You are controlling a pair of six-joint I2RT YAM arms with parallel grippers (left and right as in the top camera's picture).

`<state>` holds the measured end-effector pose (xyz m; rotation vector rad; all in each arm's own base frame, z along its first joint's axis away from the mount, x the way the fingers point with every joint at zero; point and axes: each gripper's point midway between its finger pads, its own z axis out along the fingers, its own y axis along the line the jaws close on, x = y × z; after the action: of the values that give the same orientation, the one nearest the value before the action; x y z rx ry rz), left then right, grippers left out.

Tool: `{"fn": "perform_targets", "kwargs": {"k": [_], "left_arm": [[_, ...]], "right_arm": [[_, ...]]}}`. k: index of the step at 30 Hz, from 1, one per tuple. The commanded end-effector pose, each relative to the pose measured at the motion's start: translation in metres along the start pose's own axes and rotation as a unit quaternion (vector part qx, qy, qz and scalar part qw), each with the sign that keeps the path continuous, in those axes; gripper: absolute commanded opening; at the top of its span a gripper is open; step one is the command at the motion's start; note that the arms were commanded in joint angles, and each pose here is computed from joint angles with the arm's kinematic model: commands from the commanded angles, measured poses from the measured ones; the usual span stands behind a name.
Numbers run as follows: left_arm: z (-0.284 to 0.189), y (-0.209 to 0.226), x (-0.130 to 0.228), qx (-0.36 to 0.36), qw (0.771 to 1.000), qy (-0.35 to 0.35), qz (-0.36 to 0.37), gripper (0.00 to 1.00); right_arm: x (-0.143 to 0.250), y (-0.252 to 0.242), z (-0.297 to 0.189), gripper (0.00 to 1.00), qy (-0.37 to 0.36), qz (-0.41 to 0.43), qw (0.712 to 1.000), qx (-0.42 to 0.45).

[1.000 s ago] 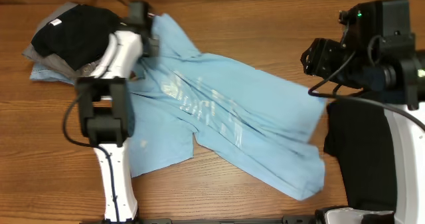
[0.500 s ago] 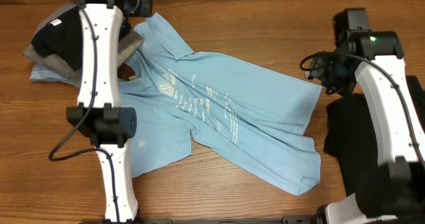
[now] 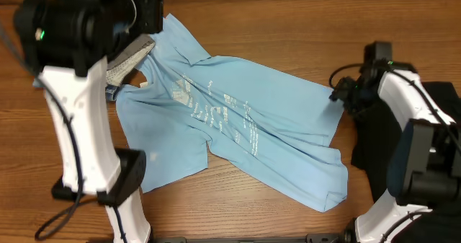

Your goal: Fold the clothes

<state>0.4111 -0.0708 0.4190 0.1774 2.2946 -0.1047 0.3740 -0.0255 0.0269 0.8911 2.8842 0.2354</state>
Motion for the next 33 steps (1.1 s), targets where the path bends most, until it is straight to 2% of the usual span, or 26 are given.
{"fn": "perform_targets", "kwargs": {"k": [1,3,6,7,9,14,19,24,25,26,27,28,30,33], "left_arm": [[-0.033,-0.008,-0.003,-0.006,0.999,-0.029,0.016,0.66],[-0.047,-0.016,-0.003,0.003,0.999,-0.042,0.012,0.66],[-0.066,-0.029,-0.003,0.018,0.998,-0.057,0.022,0.67],[-0.072,-0.033,-0.002,0.023,0.998,-0.062,0.024,0.67],[-0.083,-0.038,-0.001,0.03,0.997,-0.07,0.027,0.68],[-0.104,-0.039,0.002,0.033,0.995,-0.085,0.027,0.7],[-0.107,-0.035,0.003,0.022,0.996,-0.087,0.025,0.72],[-0.093,-0.036,0.01,0.022,0.998,-0.059,0.023,0.72],[-0.089,-0.036,0.012,0.021,0.998,-0.051,0.023,0.72],[-0.085,-0.036,0.014,0.02,0.999,-0.043,0.024,0.71],[-0.08,-0.036,0.017,0.019,0.999,-0.033,0.025,0.71],[-0.074,-0.036,0.02,0.018,0.999,-0.021,0.026,0.7],[-0.066,-0.035,0.025,0.013,1.0,-0.005,0.028,0.71],[-0.061,-0.026,0.028,-0.016,0.999,0.004,0.029,0.74]], "right_arm": [[0.019,-0.003,0.034,0.63,0.035,0.023,0.999,-0.013],[0.024,-0.001,0.045,0.59,0.045,0.023,0.998,-0.027],[0.026,0.001,0.056,0.44,0.055,0.024,0.998,-0.035],[0.025,0.002,0.06,0.35,0.052,0.024,0.998,-0.038],[0.015,0.007,0.061,0.04,0.034,0.02,0.998,-0.048],[-0.049,0.037,0.031,0.04,-0.054,0.014,0.991,-0.12],[-0.141,0.053,-0.051,0.04,-0.167,0.019,0.969,-0.18],[-0.202,0.045,-0.129,0.04,-0.264,0.026,0.942,-0.205],[-0.207,0.043,-0.136,0.06,-0.272,0.027,0.939,-0.207],[-0.211,0.04,-0.141,0.19,-0.279,0.028,0.937,-0.207],[-0.213,0.037,-0.143,0.6,-0.28,0.031,0.937,-0.207],[-0.212,0.034,-0.143,0.89,-0.278,0.034,0.938,-0.205],[-0.205,0.028,-0.137,0.96,-0.259,0.039,0.944,-0.199],[-0.189,0.023,-0.131,0.95,-0.218,0.039,0.954,-0.204]]}}
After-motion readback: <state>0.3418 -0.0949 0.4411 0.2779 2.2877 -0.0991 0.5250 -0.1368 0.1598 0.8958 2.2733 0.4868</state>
